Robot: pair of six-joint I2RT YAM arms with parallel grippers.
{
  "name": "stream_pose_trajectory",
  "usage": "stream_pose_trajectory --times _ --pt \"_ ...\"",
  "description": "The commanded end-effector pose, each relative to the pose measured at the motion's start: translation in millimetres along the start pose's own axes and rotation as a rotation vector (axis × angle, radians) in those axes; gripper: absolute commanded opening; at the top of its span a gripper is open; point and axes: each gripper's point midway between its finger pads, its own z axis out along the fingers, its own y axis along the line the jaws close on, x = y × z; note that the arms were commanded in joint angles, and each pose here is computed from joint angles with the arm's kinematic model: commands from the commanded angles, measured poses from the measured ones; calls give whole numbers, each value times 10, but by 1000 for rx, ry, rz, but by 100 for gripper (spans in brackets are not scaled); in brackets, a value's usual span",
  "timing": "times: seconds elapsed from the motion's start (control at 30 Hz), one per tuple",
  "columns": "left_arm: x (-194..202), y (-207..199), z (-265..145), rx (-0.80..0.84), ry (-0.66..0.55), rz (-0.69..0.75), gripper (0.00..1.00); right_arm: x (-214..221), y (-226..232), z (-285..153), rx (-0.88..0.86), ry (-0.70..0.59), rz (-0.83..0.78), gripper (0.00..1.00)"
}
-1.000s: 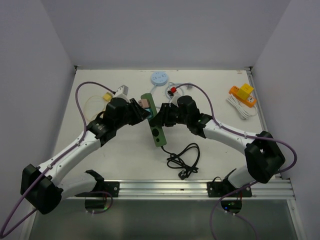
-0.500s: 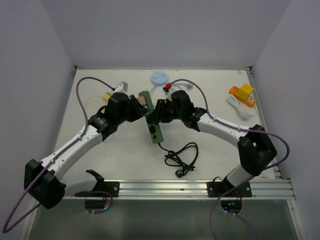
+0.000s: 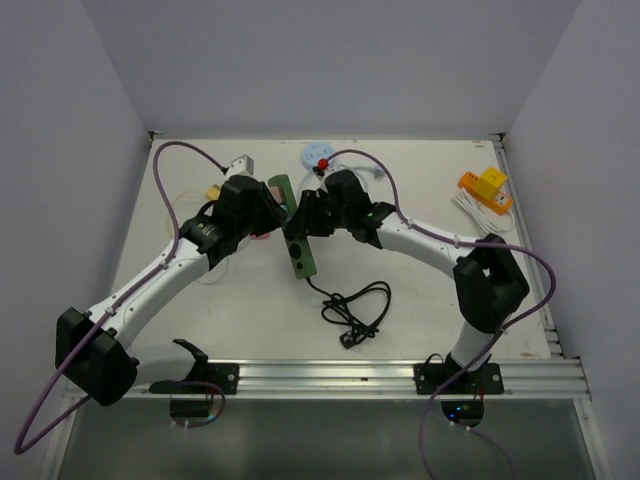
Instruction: Pull the plug off the socket
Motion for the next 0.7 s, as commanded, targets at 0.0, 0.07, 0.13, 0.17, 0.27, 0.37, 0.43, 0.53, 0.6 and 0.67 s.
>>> stream_pose_trajectory --times 0.0,0.07,0.13,0.17,0.27,0.37,0.43,0.53,0.6,0.67 --pt "-477 -748 -644 270 -103 -13 0 -211 -1451 67 563 -127 104 0" --pt "-465 -768 -649 282 -98 -6 0 -297 -1398 173 540 -133 111 0" --pt "-426 -785 -649 300 -82 -1 0 -361 -1388 265 541 -128 120 0" --pt "-431 -793 -653 306 -86 -2 0 -396 -1387 288 540 -130 124 0" --pt "-397 -860 -707 353 -72 5 0 -498 -1443 326 548 -135 141 0" --pt "-481 -848 -790 340 -101 7 0 -618 -1505 327 558 -150 154 0" --pt "-528 -860 -865 340 -110 6 0 -659 -1536 362 563 -151 143 0" --pt "-552 -884 -917 342 -109 2 0 -713 -1486 447 514 -161 115 0" --pt "-574 -823 -899 308 -121 3 0 -812 -1369 441 458 -193 101 0" --pt "-586 -729 -868 264 -130 8 0 -798 -1335 412 423 -184 96 0"
